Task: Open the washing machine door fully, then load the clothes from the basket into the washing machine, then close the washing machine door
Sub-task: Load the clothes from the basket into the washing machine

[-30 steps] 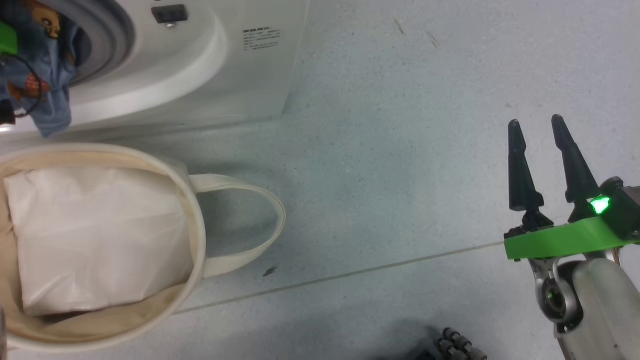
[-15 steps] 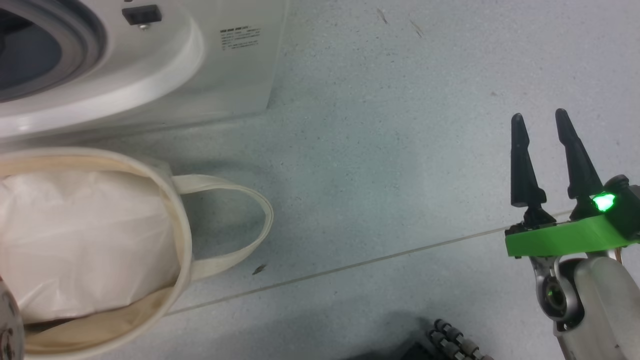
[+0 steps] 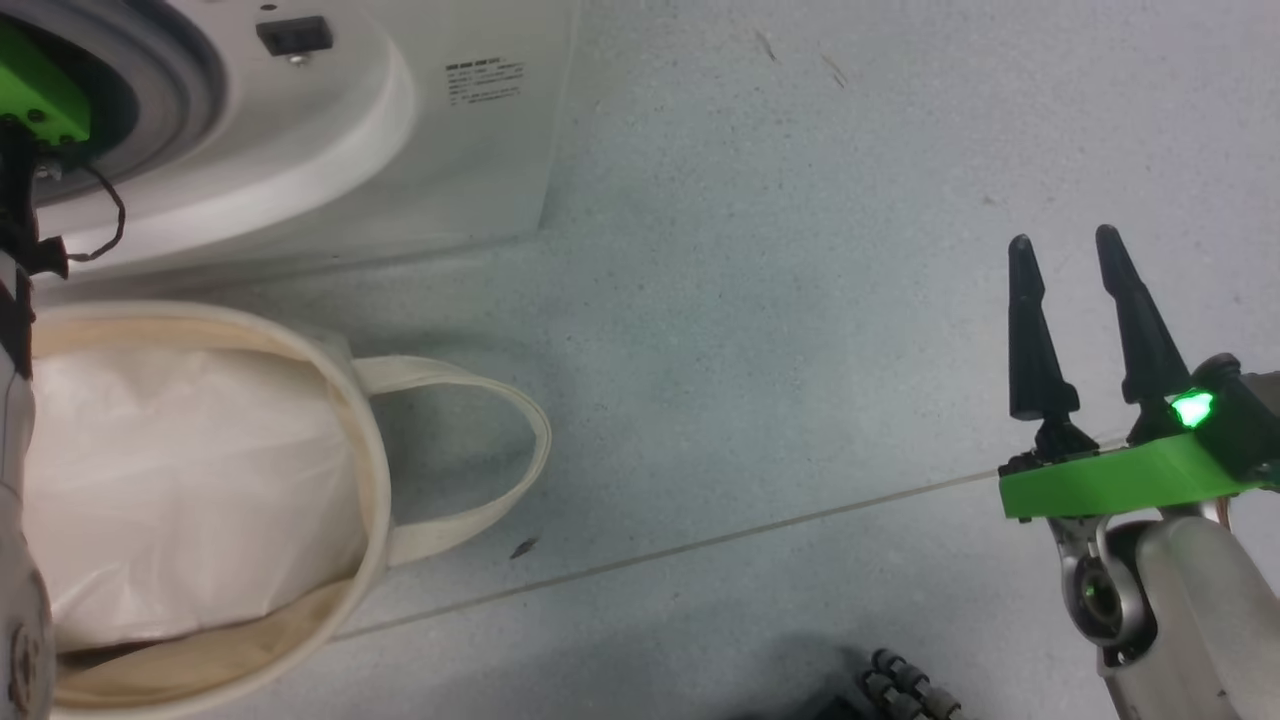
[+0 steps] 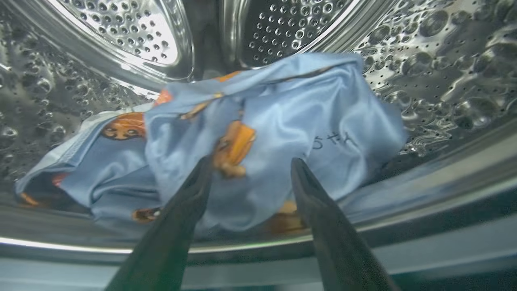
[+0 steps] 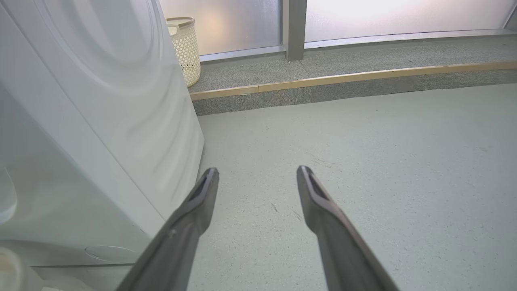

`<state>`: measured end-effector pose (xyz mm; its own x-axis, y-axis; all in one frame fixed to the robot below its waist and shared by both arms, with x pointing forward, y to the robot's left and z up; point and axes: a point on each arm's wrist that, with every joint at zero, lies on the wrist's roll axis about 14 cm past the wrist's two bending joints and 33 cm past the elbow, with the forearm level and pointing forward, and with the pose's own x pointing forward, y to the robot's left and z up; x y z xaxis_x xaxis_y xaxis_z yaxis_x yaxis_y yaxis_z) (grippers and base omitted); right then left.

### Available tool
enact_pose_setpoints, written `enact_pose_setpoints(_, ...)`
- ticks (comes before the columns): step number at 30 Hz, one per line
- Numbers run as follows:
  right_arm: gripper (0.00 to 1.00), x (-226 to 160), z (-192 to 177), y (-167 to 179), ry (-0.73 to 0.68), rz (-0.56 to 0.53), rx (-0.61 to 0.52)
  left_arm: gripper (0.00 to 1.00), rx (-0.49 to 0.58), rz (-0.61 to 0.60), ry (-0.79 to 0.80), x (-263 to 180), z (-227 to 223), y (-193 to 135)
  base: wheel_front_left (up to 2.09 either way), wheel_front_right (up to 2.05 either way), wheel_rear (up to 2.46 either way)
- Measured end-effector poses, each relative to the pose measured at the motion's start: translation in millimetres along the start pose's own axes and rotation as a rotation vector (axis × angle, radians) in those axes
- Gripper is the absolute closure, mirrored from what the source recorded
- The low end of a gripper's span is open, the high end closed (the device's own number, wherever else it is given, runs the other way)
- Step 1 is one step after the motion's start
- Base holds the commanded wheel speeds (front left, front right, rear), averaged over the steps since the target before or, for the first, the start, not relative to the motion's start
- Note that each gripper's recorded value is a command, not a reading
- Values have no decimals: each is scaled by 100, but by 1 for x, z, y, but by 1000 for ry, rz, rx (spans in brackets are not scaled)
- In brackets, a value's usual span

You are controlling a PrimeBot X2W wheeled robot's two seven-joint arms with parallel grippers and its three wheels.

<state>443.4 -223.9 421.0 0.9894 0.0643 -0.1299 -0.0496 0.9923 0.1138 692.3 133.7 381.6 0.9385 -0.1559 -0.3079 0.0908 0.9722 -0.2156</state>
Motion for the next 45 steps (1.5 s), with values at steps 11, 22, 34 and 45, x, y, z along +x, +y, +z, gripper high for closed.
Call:
enact_pose_setpoints(11,0,-6,13,14,-29,24,39,0,-116,12,-67,-31,22,-17,0,0,0)
enact_pose_setpoints(22,0,3,23,53,-57,127,97,0,-105,-19,-73,-97,0,-23,0,0,0)
enact_pose_setpoints(34,0,-1,52,99,-124,240,152,0,-66,-7,-138,-173,7,-1,0,0,0)
enact_pose_setpoints(45,0,-35,98,133,-241,340,155,0,-19,34,-365,-263,55,25,0,0,0)
